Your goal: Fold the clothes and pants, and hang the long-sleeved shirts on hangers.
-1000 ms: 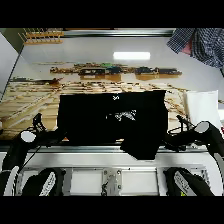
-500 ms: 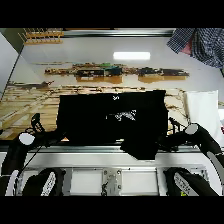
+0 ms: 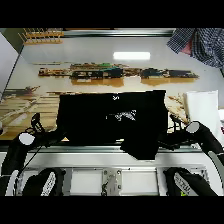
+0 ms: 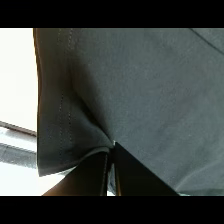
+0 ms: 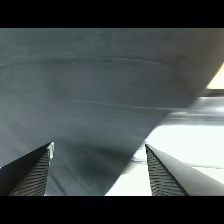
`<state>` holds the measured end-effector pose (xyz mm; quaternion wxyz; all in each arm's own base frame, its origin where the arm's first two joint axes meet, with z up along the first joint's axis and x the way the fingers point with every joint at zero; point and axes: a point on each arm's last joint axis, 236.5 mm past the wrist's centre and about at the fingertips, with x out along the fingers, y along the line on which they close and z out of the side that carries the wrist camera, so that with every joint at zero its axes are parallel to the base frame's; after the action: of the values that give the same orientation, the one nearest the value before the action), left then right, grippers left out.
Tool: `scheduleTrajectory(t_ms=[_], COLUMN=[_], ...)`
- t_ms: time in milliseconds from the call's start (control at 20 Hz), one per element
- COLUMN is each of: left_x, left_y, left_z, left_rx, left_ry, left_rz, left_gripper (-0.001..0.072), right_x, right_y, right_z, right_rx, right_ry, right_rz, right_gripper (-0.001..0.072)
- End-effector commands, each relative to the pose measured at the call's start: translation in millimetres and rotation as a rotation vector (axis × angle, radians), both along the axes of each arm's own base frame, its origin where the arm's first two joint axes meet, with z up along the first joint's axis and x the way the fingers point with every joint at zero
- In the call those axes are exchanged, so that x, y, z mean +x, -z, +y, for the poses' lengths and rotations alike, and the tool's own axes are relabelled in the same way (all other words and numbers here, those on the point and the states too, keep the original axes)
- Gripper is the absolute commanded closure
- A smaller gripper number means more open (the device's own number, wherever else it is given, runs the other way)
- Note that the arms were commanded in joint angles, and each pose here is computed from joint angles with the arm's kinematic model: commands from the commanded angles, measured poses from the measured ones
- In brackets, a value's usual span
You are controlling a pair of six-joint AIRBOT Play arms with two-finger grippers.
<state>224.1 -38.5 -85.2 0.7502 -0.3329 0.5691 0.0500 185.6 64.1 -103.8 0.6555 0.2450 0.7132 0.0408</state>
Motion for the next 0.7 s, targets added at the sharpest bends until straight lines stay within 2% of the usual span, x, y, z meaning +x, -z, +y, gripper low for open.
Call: scheduleTrajectory(t_ms=[0,50,100,150,400,600,650], left_x=[-0.8,-0.8,-0.8,-0.7,-0.6,-0.7,-0.7], left_y=[0.1,0.0,0.1,0.1,0.0,0.0,0.0], left_z=[-0.4,-0.4,-0.4,-0.4,-0.3,-0.4,-0.4], left_rx=[0.0,0.0,0.0,0.0,0.0,0.0,0.0], left_ry=[0.003,0.003,0.003,0.002,0.002,0.002,0.002], left_rz=[0.003,0.002,0.003,0.002,0.002,0.002,0.002], left_gripper=[0.07,0.07,0.0701,0.07,0.0701,0.07,0.07], right_x=[-9.4,-10.3,-10.2,-9.7,-4.8,-13.0,-13.1], right_y=[-1.8,0.4,1.8,3.7,15.8,24.2,24.1], right_z=[-29.9,-32.9,-31.0,-29.0,-2.8,12.1,13.8], right_rx=[-0.074,-0.069,-0.054,-0.047,0.021,0.025,0.025], right_ry=[0.032,0.058,0.067,0.068,0.045,-0.025,-0.032], right_rz=[0.045,0.051,0.052,0.055,0.077,0.115,0.113], right_gripper=[0.0086,0.0088,0.0139,0.015,0.0152,0.0155,0.024])
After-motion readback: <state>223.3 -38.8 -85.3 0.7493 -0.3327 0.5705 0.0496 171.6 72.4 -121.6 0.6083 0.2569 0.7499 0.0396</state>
